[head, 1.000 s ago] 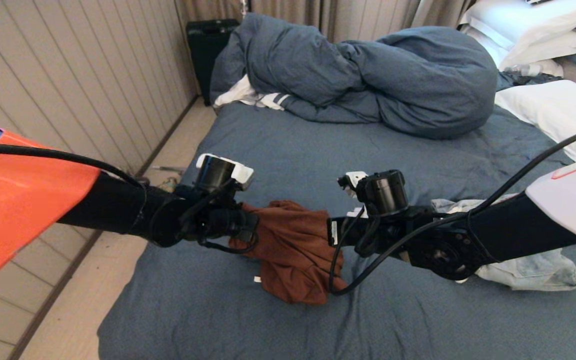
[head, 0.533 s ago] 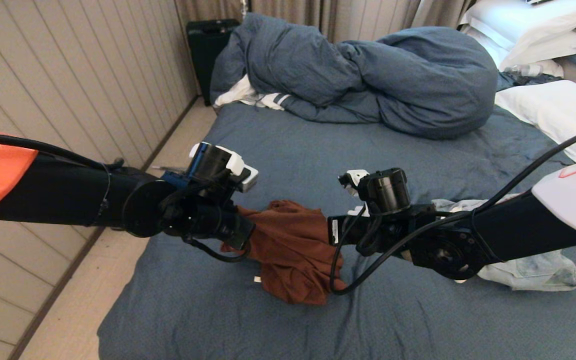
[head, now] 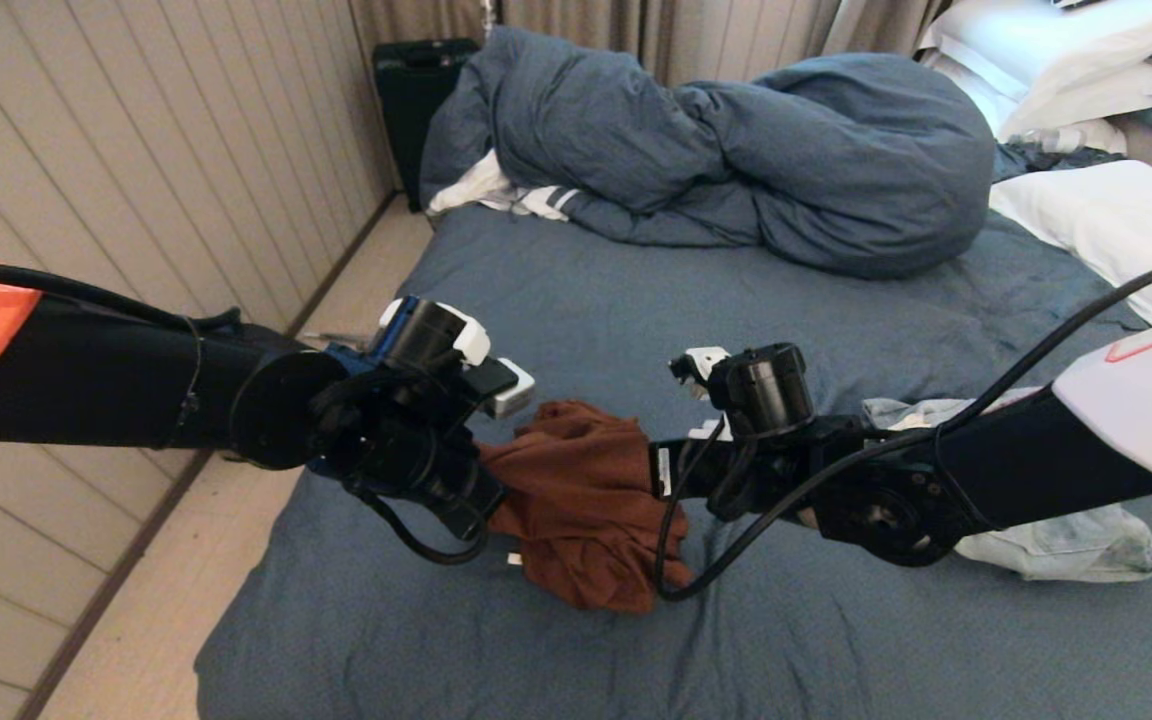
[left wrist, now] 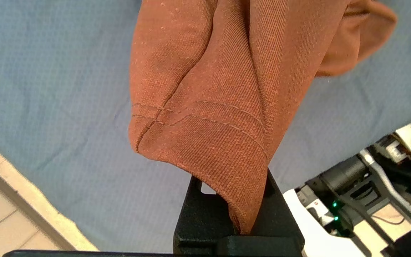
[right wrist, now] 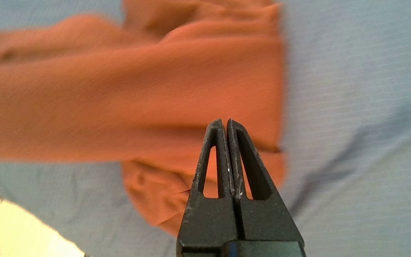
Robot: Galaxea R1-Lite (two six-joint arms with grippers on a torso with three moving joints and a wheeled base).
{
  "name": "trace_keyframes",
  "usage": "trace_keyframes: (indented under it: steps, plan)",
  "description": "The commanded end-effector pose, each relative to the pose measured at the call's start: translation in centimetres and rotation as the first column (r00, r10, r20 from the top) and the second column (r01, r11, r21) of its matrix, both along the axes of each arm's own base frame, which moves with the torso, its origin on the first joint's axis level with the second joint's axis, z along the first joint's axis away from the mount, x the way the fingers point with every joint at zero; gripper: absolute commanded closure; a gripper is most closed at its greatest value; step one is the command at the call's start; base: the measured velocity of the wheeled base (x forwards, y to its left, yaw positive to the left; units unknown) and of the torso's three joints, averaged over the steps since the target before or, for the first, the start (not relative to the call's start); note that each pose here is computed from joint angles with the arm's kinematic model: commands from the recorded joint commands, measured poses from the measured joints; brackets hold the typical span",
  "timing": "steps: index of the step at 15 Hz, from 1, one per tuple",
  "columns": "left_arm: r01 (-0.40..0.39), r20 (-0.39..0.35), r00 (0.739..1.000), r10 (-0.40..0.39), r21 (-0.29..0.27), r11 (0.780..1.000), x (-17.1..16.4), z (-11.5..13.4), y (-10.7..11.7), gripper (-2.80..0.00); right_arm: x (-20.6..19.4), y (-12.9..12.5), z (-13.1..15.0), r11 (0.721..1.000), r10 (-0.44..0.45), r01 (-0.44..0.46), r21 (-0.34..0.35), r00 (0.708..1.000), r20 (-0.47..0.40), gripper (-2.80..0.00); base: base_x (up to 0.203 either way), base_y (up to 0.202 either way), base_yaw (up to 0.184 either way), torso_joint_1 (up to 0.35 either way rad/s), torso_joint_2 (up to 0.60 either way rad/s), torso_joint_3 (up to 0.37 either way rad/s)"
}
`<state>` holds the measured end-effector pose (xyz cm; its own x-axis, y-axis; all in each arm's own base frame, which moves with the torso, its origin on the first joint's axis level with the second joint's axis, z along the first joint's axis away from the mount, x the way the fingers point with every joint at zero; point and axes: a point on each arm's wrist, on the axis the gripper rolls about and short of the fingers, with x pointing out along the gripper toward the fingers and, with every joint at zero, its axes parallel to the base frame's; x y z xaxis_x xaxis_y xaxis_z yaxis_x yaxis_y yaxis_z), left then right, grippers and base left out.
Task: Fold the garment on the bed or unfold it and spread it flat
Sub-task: Fold the brown shorts
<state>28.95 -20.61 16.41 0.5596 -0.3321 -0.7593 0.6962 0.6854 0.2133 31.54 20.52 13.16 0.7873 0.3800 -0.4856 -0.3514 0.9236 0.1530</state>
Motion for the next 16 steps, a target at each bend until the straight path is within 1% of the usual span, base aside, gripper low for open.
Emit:
trace_keyframes:
  steps: [1, 3, 4, 8, 11, 12, 14, 16]
  plan:
    - [-0.006, -0.013, 1.0, 0.006, 0.002, 1.0, 1.1, -0.9, -0.8, 0.0, -0.3, 1.8, -2.2, 0.999, 0.043, -0.044, -0.025, 0.998, -0.047, 0.0, 0.0, 0.0, 0.0, 0.0, 0.0, 0.0]
    - [-0.042, -0.021, 0.999, 0.041, -0.021, 0.999, 2.3, -1.4, -1.4, 0.0, 0.1, 2.7, -3.7, 0.998, 0.051, -0.053, -0.04, 0.996, -0.072, 0.0, 0.0, 0.0, 0.0, 0.0, 0.0, 0.0]
    - [-0.062, -0.019, 0.998, 0.061, -0.029, 0.998, 3.2, -1.5, -1.3, 0.0, 0.5, 3.0, -4.1, 0.998, 0.05, -0.054, -0.045, 0.996, -0.077, 0.0, 0.0, 0.0, 0.0, 0.0, 0.0, 0.0]
    - [-0.114, -0.033, 0.993, 0.113, -0.027, 0.993, 6.0, -3.2, -0.8, 0.0, 2.5, 4.2, -6.6, 0.996, 0.041, -0.049, -0.075, 0.993, -0.112, 0.0, 0.0, 0.0, 0.0, 0.0, 0.0, 0.0]
    - [-0.135, -0.069, 0.989, 0.133, -0.019, 0.991, 8.2, -5.7, -0.6, 0.0, 4.0, 4.7, -8.3, 0.991, 0.019, -0.043, -0.124, 0.983, -0.183, 0.0, 0.0, 0.0, 0.0, 0.0, 0.0, 0.0]
    - [-0.151, -0.074, 0.986, 0.149, -0.023, 0.988, 9.2, -6.3, -0.6, 0.0, 4.1, 4.6, -8.8, 0.989, 0.007, -0.038, -0.146, 0.979, -0.206, 0.0, 0.0, 0.0, 0.0, 0.0, 0.0, 0.0]
    - [-0.201, -0.08, 0.977, 0.197, -0.045, 0.979, 10.8, -7.0, -0.1, 0.0, 4.5, 3.7, -9.1, 0.985, -0.029, -0.008, -0.172, 0.978, -0.207, 0.0, 0.0, 0.0, 0.0, 0.0, 0.0, 0.0]
    - [-0.209, -0.106, 0.973, 0.204, -0.03, 0.978, 10.7, -7.8, 0.4, 0.0, 4.9, 2.3, -9.6, 0.982, -0.065, 0.022, -0.187, 0.973, -0.223, 0.0, 0.0, 0.0, 0.0, 0.0, 0.0, 0.0]
